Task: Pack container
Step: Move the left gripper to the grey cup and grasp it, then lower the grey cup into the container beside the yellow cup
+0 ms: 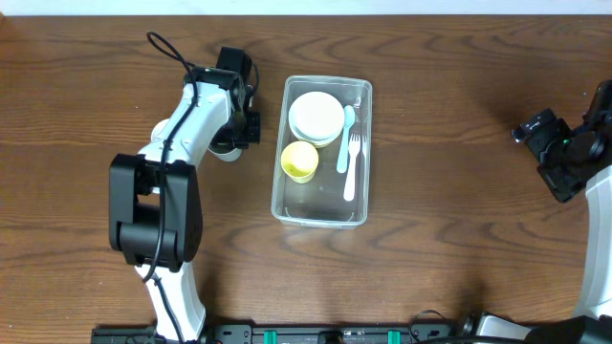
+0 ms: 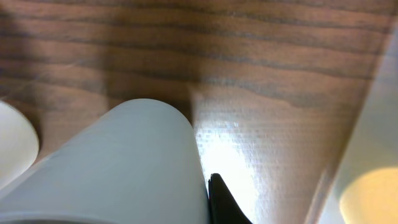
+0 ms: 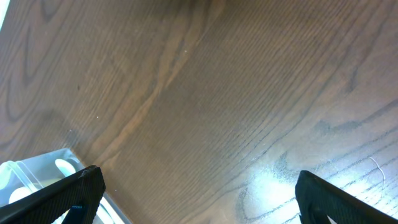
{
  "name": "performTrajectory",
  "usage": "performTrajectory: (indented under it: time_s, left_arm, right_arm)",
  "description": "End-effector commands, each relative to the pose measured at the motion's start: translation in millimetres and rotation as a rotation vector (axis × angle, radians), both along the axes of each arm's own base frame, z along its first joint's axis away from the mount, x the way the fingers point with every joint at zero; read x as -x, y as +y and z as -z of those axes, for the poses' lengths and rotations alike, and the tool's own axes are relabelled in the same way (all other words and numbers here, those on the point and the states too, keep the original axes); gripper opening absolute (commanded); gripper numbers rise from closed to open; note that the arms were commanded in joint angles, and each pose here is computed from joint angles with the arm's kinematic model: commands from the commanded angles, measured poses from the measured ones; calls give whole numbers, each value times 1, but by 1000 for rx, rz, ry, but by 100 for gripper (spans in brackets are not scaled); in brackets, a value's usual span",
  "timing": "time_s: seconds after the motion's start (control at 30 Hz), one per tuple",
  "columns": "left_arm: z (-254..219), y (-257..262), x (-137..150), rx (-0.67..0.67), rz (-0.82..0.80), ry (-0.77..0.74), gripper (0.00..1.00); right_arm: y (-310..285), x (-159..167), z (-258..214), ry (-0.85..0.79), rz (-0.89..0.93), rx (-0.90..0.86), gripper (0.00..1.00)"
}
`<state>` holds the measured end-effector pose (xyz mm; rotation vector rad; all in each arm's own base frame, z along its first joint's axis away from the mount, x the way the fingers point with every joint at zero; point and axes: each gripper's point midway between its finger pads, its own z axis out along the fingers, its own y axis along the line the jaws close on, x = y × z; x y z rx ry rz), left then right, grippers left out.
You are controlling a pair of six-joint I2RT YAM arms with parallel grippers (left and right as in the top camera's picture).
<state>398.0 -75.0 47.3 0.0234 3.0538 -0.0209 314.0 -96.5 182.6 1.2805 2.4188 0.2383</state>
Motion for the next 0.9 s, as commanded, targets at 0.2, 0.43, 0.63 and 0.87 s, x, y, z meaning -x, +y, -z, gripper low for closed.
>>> performTrajectory:
  time_s: [0.2, 0.43, 0.63, 0.87]
  left_arm:
    - [-135, -17, 17, 92, 16, -258, 6]
    - [-198, -78, 83, 162, 224, -349, 6]
    - [-174, -109, 131, 100, 386, -223, 6]
    - [-128, -120, 162, 54, 409, -83, 6]
  right_arm:
    - [-3, 0, -1, -1, 4, 2, 99]
    - [-3, 0, -1, -1, 4, 2, 99]
    - [-3, 0, -1, -1, 4, 2, 99]
    - [-3, 0, -1, -1, 4, 2, 99]
